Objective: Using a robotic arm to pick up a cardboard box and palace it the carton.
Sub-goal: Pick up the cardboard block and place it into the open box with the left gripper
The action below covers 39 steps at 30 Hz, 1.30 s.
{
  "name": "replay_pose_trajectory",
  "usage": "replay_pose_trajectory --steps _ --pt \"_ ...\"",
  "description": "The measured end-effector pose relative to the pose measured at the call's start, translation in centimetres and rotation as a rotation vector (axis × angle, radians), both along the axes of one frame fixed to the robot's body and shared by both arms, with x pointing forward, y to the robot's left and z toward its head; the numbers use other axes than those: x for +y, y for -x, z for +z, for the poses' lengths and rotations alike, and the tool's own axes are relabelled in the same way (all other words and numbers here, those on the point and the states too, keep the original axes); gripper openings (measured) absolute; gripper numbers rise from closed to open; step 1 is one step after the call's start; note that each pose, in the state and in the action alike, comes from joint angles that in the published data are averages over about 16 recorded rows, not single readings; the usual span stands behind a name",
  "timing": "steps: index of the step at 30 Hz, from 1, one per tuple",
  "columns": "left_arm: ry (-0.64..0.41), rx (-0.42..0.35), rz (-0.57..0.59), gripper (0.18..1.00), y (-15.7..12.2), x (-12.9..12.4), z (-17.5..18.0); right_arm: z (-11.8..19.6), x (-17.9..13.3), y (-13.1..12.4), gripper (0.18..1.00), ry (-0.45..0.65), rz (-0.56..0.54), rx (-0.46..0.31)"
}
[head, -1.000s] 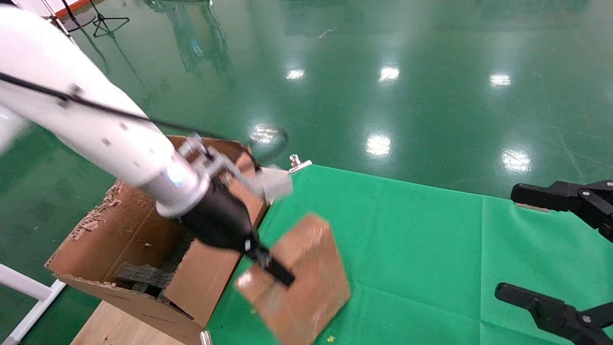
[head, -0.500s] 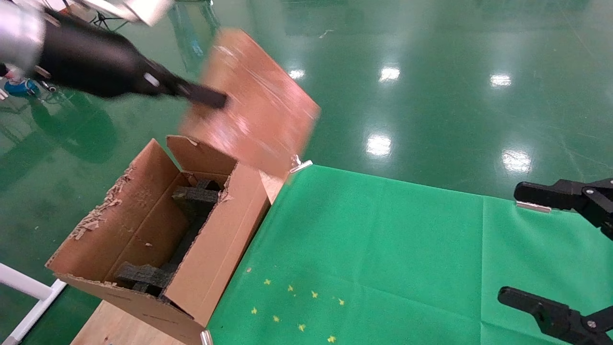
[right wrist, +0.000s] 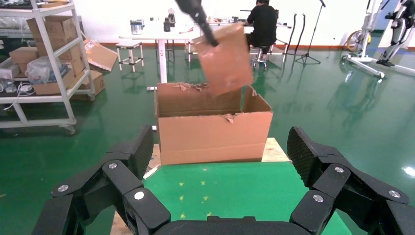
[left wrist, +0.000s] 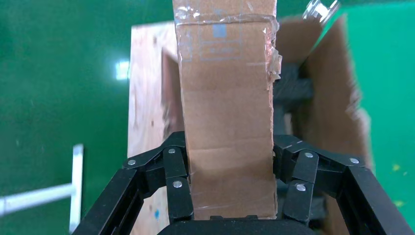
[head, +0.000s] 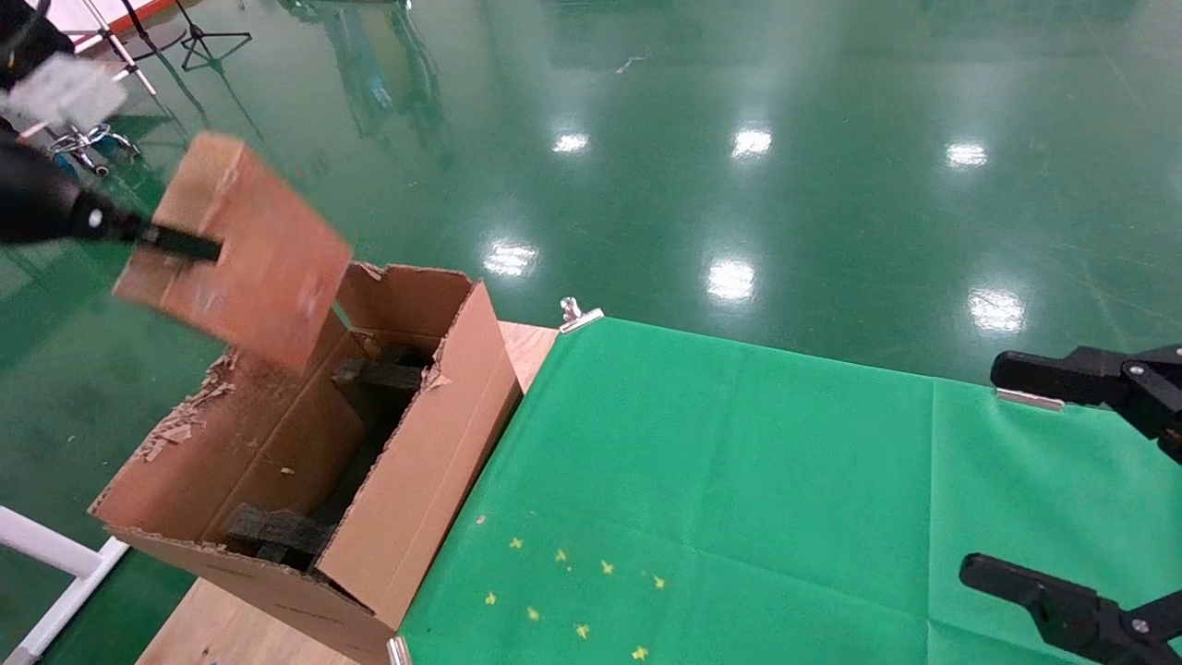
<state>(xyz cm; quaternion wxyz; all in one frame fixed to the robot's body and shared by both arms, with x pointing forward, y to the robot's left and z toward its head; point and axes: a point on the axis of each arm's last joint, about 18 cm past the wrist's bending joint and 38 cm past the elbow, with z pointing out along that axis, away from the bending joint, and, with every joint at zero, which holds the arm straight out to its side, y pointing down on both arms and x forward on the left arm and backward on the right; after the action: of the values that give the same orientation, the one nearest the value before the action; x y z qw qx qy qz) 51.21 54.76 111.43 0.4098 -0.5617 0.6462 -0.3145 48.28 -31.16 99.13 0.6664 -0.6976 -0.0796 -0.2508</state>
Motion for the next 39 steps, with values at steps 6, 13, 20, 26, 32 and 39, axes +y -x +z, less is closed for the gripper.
replay_pose_trajectory --steps 6,13,20,26,32,39 --pt "0.034 0.065 0.058 0.286 -0.3 3.4 -3.4 0.0 0.0 0.0 1.001 0.000 0.000 0.000" --pt "0.065 0.127 0.097 0.285 -1.0 5.9 -7.0 0.0 0.0 0.0 1.001 0.000 0.000 0.000" --pt "0.084 0.173 0.122 0.284 -1.9 7.1 -10.0 0.0 0.0 0.0 1.001 0.000 0.000 0.000" --pt "0.094 0.196 0.143 0.283 -2.9 7.5 -12.2 0.0 0.0 0.0 1.001 0.000 0.000 0.000" --pt "0.092 0.202 0.176 0.282 -3.9 8.0 -14.2 0.0 0.0 0.0 1.001 0.000 0.000 0.000" --pt "0.068 0.185 0.227 0.277 -5.4 8.7 -16.1 0.0 0.0 0.0 1.001 0.000 0.000 0.000"
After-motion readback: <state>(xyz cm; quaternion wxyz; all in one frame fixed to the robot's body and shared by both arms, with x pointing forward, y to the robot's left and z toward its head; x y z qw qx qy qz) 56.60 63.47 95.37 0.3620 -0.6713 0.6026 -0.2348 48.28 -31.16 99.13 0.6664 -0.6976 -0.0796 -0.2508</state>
